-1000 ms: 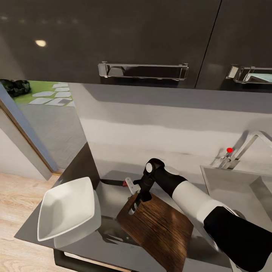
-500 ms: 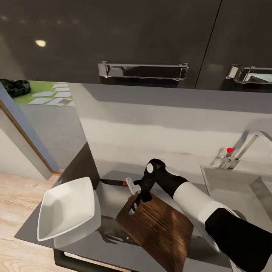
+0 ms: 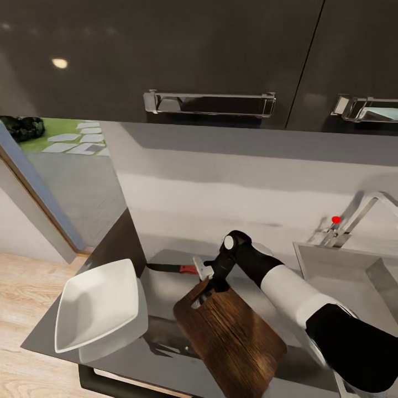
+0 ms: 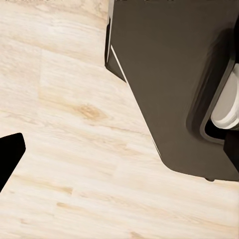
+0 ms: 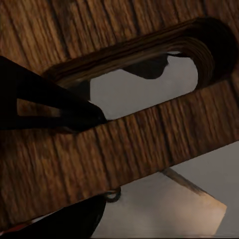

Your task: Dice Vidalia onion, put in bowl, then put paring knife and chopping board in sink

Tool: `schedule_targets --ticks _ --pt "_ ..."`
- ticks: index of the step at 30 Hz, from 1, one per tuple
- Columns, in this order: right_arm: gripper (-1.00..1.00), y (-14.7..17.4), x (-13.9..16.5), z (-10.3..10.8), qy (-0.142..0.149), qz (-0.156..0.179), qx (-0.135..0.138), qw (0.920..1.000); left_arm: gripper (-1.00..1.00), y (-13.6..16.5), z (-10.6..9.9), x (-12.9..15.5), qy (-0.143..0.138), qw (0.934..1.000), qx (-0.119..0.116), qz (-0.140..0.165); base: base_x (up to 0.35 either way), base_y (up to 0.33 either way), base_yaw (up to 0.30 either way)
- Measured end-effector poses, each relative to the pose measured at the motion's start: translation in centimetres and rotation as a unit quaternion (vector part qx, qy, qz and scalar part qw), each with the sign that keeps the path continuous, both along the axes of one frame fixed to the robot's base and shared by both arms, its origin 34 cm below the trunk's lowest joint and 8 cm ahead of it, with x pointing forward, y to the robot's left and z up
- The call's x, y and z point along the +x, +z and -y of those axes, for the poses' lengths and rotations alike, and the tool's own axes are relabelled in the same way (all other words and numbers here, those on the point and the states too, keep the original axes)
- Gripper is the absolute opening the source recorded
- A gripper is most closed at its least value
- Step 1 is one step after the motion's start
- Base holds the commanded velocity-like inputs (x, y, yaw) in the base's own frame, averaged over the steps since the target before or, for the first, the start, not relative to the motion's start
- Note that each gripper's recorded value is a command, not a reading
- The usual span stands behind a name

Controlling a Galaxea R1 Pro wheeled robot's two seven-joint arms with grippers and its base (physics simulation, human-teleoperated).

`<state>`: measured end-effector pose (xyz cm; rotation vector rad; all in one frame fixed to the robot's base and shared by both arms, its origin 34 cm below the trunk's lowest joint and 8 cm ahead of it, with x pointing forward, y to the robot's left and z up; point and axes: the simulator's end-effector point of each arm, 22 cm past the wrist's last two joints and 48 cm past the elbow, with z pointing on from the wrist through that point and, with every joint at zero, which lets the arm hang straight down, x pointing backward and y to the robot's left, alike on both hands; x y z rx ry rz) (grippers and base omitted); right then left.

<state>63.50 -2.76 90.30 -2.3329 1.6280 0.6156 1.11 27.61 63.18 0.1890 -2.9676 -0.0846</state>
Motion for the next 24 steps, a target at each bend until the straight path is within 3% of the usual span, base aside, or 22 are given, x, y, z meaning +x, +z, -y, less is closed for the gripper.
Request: schedule_targets --ticks 4,16,19,22,23,24 --pt "-1.00 0.0 0.4 1.4 -0.020 -0.007 -0.006 0.9998 1.00 0.0 0.0 0.0 0.000 1.0000 0.000 0.000 0.000 0.000 0.000" --pt "-1.00 0.6 1.6 2.6 -0.073 -0.018 -0.008 0.9971 1.00 0.0 0.0 0.0 -0.001 1.0000 -0.001 0.000 0.000 0.000 0.000" --pt "-1.00 0.8 2.1 3.3 -0.096 -0.020 -0.013 0.9951 1.00 0.0 0.0 0.0 -0.001 1.0000 -0.001 0.000 0.000 0.000 0.000" --pt "-1.00 1.3 3.0 3.8 -0.129 -0.024 -0.001 0.9914 1.00 0.0 0.0 0.0 -0.001 1.0000 -0.001 0.000 0.000 0.000 0.000" --pt "-1.00 1.9 4.5 6.0 -0.177 -0.030 0.019 0.9835 1.00 -0.2 0.2 0.8 0.000 1.0000 -0.002 0.009 0.000 0.000 0.000" --pt "-1.00 1.4 4.9 9.0 -0.182 -0.021 0.003 0.9831 1.00 -0.3 0.2 1.0 0.000 0.9999 -0.002 0.011 0.000 0.000 0.000"
